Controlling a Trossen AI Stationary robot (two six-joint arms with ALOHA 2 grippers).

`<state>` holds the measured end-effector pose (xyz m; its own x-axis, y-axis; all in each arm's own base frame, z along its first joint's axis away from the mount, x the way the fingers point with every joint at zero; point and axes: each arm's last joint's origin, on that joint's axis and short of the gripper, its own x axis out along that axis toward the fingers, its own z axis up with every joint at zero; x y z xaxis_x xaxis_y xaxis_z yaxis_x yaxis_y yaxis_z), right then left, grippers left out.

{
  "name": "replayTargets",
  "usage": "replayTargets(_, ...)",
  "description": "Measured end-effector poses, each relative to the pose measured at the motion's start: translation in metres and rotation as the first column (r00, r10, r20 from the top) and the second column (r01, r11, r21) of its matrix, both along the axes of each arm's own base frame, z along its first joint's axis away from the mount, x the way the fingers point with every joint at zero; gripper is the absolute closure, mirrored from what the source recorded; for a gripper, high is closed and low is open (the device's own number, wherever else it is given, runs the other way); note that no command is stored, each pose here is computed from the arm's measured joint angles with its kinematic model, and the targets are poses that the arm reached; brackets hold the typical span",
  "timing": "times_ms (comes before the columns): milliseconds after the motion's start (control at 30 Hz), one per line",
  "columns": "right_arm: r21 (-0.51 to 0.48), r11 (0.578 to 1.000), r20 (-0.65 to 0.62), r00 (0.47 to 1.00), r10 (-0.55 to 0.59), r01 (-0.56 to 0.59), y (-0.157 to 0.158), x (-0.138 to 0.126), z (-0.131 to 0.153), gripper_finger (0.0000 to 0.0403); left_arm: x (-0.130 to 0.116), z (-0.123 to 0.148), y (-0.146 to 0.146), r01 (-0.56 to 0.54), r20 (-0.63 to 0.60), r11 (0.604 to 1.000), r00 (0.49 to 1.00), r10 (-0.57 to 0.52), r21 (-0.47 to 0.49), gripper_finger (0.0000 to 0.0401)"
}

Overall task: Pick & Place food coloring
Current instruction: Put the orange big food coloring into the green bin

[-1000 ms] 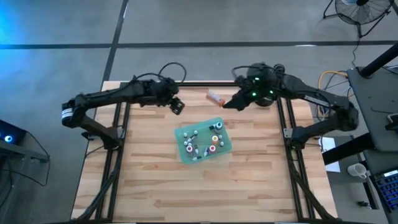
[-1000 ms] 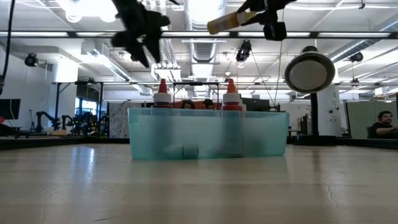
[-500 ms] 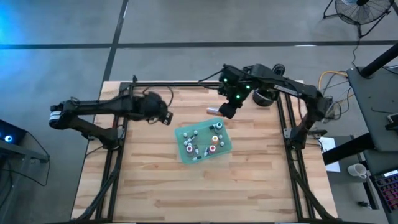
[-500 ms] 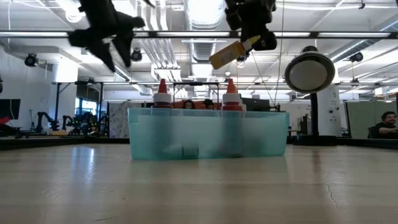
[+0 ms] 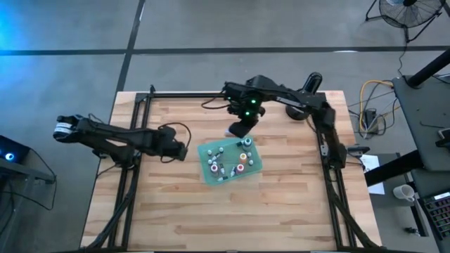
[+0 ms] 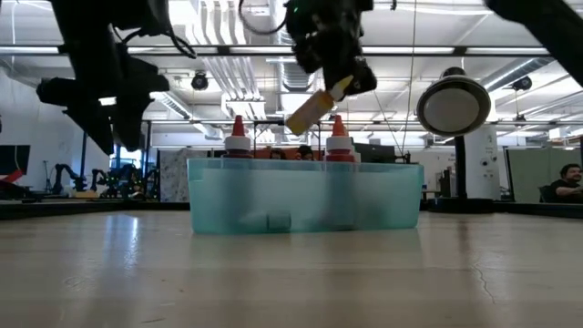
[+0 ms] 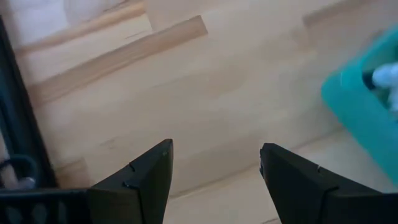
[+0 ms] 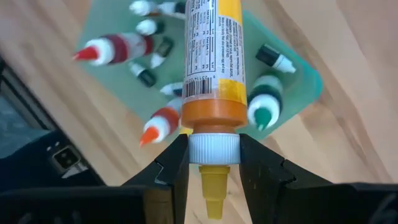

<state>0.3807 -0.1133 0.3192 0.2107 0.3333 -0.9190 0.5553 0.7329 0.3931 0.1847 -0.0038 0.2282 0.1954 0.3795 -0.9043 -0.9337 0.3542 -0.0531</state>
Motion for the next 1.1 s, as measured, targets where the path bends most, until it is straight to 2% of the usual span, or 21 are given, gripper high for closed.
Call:
replayTargets(100, 0.005, 1.000, -0.036, 0.999, -0.008, 0.009, -0.005, 0.015, -0.012, 0.0301, -0.003, 0.000, -0.002, 0.086, -0.022, 0.996, 0.996, -0.086, 0.013, 0.0188)
replayTargets(200, 0.011, 0.998, -0.044, 0.997, -0.057, 0.057, -0.006, 0.020, -0.013, 0.0301, -0.007, 0.000, -0.003, 0.157, -0.053, 0.987, 0.986, -0.157, 0.010, 0.0188)
replayTargets(300, -0.007, 0.993, -0.029, 0.993, -0.119, 0.118, -0.008, 0.022, -0.005, 0.0301, -0.012, -0.002, -0.002, 0.218, -0.074, 0.976, 0.974, -0.216, 0.017, 0.0188)
replayTargets(433, 0.024, 0.982, -0.039, 0.981, -0.189, 0.190, -0.013, 0.021, -0.002, 0.0301, -0.018, -0.007, -0.001, 0.291, -0.117, 0.956, 0.951, -0.286, 0.026, 0.0188)
replayTargets(600, 0.034, 0.971, -0.009, 0.972, -0.236, 0.236, -0.008, 0.009, 0.019, 0.0301, -0.025, -0.016, 0.000, 0.313, -0.151, 0.949, 0.940, -0.306, 0.026, 0.0188)
replayTargets(667, 0.062, 0.967, 0.002, 0.969, -0.246, 0.245, 0.002, 0.004, 0.029, 0.0301, -0.028, -0.020, 0.000, 0.314, -0.163, 0.949, 0.938, -0.306, 0.024, 0.0188)
replayTargets(733, 0.147, 0.966, 0.017, 0.976, -0.217, 0.212, 0.016, 0.000, 0.038, 0.0301, -0.030, -0.023, 0.000, 0.314, -0.171, 0.949, 0.937, -0.306, 0.021, 0.0188)
replayTargets(900, 0.369, 0.912, -0.032, 0.983, -0.179, 0.178, 0.063, -0.015, 0.057, 0.0301, -0.031, -0.031, 0.000, 0.326, -0.148, 0.945, 0.936, -0.320, 0.016, 0.0188)
replayTargets(1000, 0.442, 0.874, -0.117, 0.979, -0.169, 0.204, 0.091, -0.030, 0.063, 0.0301, -0.028, -0.033, -0.001, 0.353, -0.117, 0.935, 0.929, -0.350, 0.010, 0.0188)
replayTargets(1100, 0.447, 0.853, -0.248, 0.954, -0.170, 0.269, 0.118, -0.047, 0.057, 0.0301, -0.023, -0.032, -0.002, 0.360, -0.068, 0.933, 0.931, -0.358, 0.017, 0.0188)
